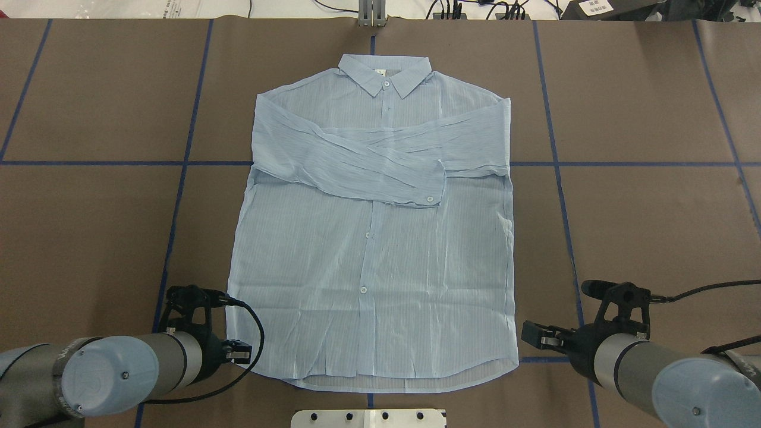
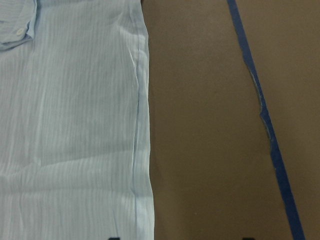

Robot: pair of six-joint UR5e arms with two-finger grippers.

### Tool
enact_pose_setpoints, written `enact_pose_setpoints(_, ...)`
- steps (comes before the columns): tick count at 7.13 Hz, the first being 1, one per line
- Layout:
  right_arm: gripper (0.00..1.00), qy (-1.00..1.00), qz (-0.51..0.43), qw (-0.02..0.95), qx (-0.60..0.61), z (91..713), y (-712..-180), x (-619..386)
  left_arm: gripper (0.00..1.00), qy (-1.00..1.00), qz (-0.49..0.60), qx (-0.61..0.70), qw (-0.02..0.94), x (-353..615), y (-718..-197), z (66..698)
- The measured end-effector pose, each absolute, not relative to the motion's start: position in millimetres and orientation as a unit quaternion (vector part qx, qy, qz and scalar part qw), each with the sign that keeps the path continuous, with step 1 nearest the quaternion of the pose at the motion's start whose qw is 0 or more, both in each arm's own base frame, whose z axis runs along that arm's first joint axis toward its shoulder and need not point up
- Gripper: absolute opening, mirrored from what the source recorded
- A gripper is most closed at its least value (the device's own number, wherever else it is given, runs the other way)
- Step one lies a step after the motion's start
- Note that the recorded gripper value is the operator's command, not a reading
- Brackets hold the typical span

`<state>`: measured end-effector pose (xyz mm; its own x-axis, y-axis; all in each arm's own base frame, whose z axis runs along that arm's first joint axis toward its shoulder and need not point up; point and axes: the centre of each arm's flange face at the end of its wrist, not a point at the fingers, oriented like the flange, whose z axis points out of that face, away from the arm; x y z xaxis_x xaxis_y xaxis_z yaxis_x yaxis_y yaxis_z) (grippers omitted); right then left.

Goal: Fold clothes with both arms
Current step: 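Grasp the shirt hem corners nearest the robot with both grippers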

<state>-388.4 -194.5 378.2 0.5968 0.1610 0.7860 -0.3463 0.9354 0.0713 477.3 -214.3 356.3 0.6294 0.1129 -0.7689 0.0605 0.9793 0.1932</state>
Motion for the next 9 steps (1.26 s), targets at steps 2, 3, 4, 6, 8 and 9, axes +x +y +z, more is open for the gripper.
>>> enact_pose_setpoints(2, 0.67, -0.427, 0.153, 0.884, 0.109, 380, -182, -398, 0.0, 0.429, 0.009, 0.111, 0.896, 477, -217, 355)
enact_pose_setpoints(3, 0.67, -0.427, 0.16, 0.883, 0.111, 383, -175, -405, 0.0, 0.43, 0.006, 0.116, 0.895, 476, -218, 354)
enact_pose_setpoints(4, 0.67, -0.427, 0.166, 0.881, 0.115, 387, -169, -414, 0.0, 0.431, 0.005, 0.119, 0.895, 476, -218, 353)
enact_pose_setpoints(6, 0.61, -0.434, 0.178, 0.874, 0.125, 388, -159, -445, 0.0, 0.431, 0.0, 0.128, 0.893, 475, -220, 352)
enact_pose_setpoints(8, 0.58, -0.433, 0.179, 0.874, 0.132, 390, -153, -461, 0.0, 0.43, -0.002, 0.131, 0.893, 475, -221, 352)
enact_pose_setpoints(9, 0.52, -0.43, 0.177, 0.875, 0.134, 392, -150, -464, 0.0, 0.431, -0.002, 0.132, 0.893, 474, -221, 351)
